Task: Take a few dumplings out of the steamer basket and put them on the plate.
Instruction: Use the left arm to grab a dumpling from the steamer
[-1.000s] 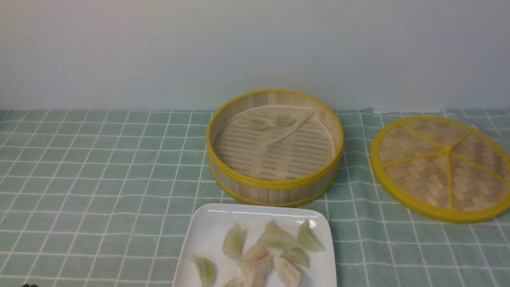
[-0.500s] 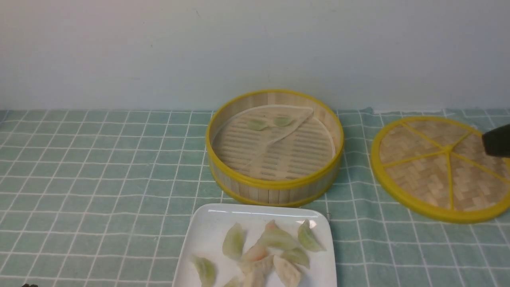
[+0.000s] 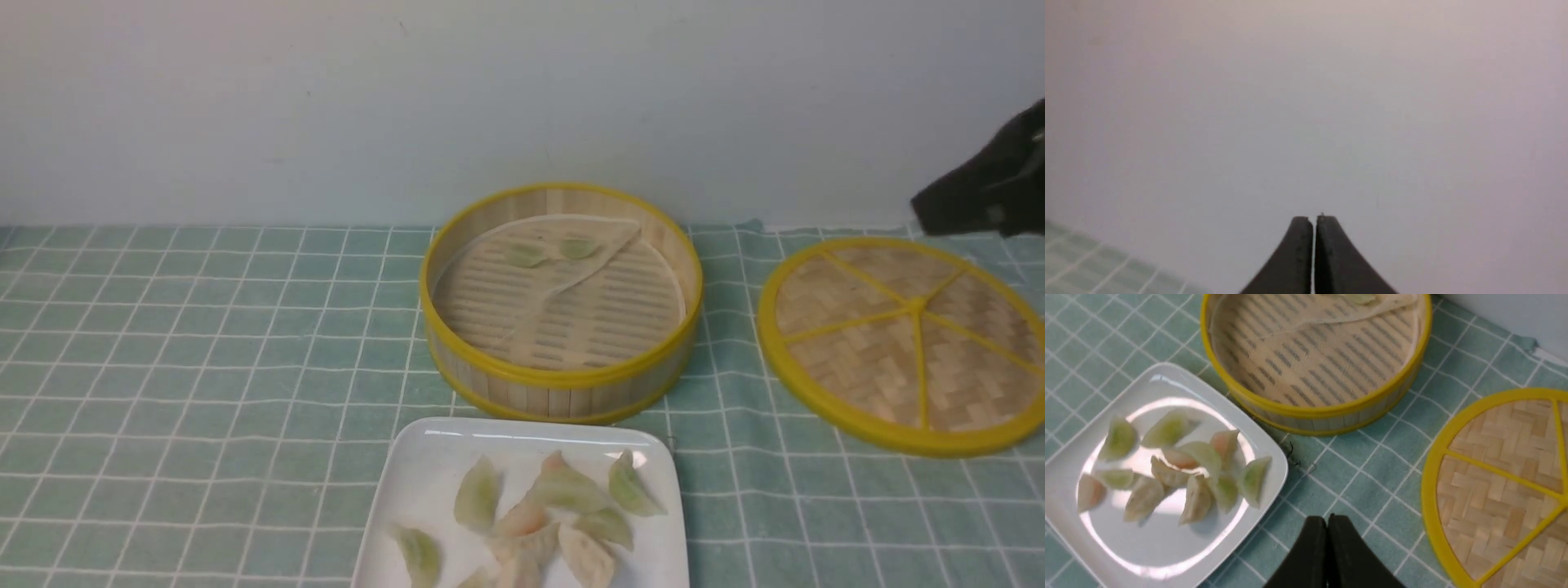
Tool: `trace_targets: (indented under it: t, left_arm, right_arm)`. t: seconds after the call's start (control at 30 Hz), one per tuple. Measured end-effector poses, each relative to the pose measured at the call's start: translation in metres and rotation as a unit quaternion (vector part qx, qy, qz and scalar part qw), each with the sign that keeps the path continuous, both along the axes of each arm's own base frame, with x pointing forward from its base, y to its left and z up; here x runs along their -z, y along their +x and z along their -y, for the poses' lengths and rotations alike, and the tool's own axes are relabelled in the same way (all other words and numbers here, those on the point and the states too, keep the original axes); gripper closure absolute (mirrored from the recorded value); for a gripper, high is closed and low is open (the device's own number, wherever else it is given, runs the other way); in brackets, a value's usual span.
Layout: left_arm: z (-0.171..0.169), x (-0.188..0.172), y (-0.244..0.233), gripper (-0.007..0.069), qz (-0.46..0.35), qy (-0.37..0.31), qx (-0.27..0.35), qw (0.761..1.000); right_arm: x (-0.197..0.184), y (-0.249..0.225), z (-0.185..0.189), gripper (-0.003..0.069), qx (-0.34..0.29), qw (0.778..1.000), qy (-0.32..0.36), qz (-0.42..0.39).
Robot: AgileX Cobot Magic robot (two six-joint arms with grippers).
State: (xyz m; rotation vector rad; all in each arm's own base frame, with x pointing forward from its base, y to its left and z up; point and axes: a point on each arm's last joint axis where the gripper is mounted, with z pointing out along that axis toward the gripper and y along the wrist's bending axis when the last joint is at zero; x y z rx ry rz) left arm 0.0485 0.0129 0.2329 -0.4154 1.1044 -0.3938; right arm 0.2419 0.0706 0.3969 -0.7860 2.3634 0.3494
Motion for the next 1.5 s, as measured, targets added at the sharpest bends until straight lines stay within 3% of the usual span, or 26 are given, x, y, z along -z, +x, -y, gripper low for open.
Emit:
trace_targets:
  t: [0.03,0.13,0.23,0.33,0.37,0.43,0.47,0.5,0.57,0.63,0.7,0.9,1.23,1.5]
  left_arm:
    - [-0.003,-0.007,-0.003,0.0631,0.026,-0.031,-0.003,0.999]
    - [0.000,-0.033,-0.005,0.0631,0.032,-0.044,0.022,0.998]
    - [0.014,-0.076,0.006,0.0631,-0.059,0.010,0.079,0.995]
    - [0.029,-0.118,0.036,0.0631,-0.220,0.091,0.138,0.961]
    - [0.031,-0.117,0.043,0.0631,-0.252,0.095,0.147,0.952]
    - [0.040,-0.137,0.084,0.0631,-0.379,0.140,0.191,0.895]
    - [0.041,-0.138,0.087,0.0631,-0.387,0.146,0.194,0.889]
    - [0.046,-0.144,0.116,0.0631,-0.447,0.174,0.224,0.848]
    - [0.054,-0.137,0.160,0.0631,-0.499,0.207,0.267,0.798]
    - [0.059,-0.134,0.184,0.0631,-0.512,0.221,0.289,0.778]
    - [0.071,-0.125,0.232,0.0631,-0.524,0.240,0.357,0.735]
    - [0.101,-0.084,0.313,0.0631,-0.555,0.255,0.446,0.654]
    - [0.166,-0.058,0.391,0.0631,-0.536,0.375,0.455,0.605]
    - [0.201,-0.019,0.454,0.0631,-0.497,0.399,0.431,0.639]
  right_arm:
    - [0.005,0.001,-0.010,0.0672,-0.013,1.000,-0.013,-0.009]
    - [0.015,0.005,-0.023,0.0672,-0.020,0.999,-0.037,-0.027]
    - [0.021,0.007,-0.032,0.0672,-0.025,0.997,-0.056,-0.037]
    - [0.022,0.005,-0.036,0.0671,-0.028,0.997,-0.056,-0.039]
    - [0.022,0.005,-0.036,0.0671,-0.028,0.997,-0.055,-0.039]
    - [0.021,0.004,-0.038,0.0671,-0.030,0.998,-0.043,-0.043]
    - [0.021,0.004,-0.038,0.0671,-0.030,0.998,-0.043,-0.043]
    - [0.021,0.004,-0.039,0.0671,-0.030,0.998,-0.035,-0.046]
    - [0.021,0.004,-0.040,0.0671,-0.027,0.998,-0.028,-0.050]
    - [0.020,0.004,-0.040,0.0671,-0.024,0.998,-0.025,-0.052]
    - [0.020,0.004,-0.040,0.0671,-0.016,0.998,-0.021,-0.056]
    - [0.020,0.004,-0.040,0.0671,-0.006,0.998,-0.015,-0.061]
    - [0.015,-0.001,-0.039,0.0671,0.015,0.998,-0.001,-0.063]
    - [0.014,-0.002,-0.038,0.0671,0.026,0.997,0.006,-0.066]
